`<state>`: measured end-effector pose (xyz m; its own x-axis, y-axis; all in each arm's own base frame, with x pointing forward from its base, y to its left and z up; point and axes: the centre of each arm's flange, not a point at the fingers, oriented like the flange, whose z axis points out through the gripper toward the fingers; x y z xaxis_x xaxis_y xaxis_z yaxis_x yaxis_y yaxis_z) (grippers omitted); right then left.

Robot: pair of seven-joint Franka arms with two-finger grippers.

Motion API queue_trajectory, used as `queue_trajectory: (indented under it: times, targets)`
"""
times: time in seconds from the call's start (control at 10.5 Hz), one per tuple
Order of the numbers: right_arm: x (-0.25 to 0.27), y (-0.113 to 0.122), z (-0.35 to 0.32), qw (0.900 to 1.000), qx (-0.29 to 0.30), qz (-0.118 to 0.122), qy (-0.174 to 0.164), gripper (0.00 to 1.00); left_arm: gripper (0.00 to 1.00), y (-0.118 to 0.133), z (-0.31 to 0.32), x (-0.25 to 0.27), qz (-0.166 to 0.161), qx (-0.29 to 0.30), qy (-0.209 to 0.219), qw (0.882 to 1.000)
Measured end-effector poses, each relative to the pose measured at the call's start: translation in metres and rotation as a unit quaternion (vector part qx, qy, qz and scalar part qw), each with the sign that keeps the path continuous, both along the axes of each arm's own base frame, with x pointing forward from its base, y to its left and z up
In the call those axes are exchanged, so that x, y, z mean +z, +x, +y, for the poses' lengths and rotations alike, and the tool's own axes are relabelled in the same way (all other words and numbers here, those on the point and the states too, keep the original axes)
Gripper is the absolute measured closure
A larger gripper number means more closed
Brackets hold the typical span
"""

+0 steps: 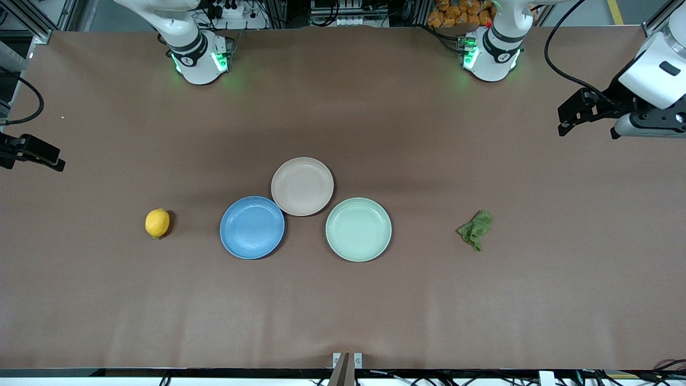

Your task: Place lemon and lettuce in plates

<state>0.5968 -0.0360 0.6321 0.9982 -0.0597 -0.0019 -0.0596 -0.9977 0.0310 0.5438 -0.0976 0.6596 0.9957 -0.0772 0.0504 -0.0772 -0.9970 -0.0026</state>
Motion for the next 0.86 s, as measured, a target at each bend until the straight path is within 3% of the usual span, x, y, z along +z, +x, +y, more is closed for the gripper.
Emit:
queue_trajectory:
  times: [0.86]
  targets:
    - [0.0, 0.0, 0.0, 1.0, 0.001, 0.001, 0.0, 0.0, 0.0, 0.007, 0.002, -0.013, 0.012, 0.002, 0.0, 1.0]
